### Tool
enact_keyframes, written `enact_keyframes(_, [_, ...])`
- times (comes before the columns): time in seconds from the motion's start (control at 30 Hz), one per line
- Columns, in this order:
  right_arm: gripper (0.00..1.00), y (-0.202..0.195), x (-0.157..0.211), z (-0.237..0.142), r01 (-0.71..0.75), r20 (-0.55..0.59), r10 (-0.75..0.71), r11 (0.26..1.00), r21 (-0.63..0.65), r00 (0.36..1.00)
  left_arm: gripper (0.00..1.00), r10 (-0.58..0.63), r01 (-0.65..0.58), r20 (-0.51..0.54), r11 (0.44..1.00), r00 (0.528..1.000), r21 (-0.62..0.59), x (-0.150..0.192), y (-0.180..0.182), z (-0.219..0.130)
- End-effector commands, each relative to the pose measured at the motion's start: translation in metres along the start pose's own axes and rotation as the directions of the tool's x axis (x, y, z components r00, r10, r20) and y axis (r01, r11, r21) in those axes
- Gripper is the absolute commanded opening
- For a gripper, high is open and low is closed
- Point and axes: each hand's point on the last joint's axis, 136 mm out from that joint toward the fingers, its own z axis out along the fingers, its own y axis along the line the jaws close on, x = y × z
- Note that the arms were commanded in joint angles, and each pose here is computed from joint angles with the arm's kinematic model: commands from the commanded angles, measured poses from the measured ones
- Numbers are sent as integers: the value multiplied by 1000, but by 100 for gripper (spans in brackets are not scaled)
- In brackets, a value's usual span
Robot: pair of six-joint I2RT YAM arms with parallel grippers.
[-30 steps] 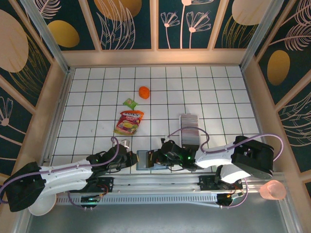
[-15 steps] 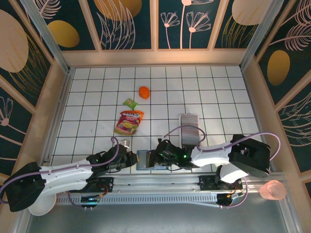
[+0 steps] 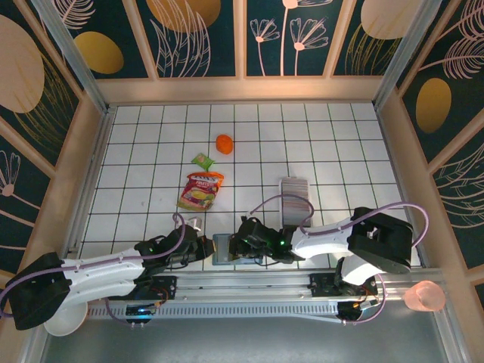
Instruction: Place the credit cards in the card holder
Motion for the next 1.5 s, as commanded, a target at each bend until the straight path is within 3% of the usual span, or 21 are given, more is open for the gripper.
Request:
enact_keyframes(0.0, [18,7,-5,-5,19,28,-19,1000,8,999,0,-1,-1,-19,998,1000,-65,8,20,2])
enact_keyframes(0.33, [42,-4,-15,-15,79,57,-88,986,145,995,0,2,-3,-20,998,1000,-61,8,19,2])
enact_keyframes(0.6, [42,-12,-15,-17,125,37,-137,965,232,990,0,4,-5,-20,998,1000,-63,8,20,2])
enact_keyframes(1.13, [39,7,-3,7,184,-18,-185,956,229,983,0,0,-2,-22,998,1000,-63,9,21,2])
enact_keyframes(1.47, [42,-3,-9,-11,191,13,-204,937,294,979,0,-3,2,-16,998,1000,-61,8,22,1])
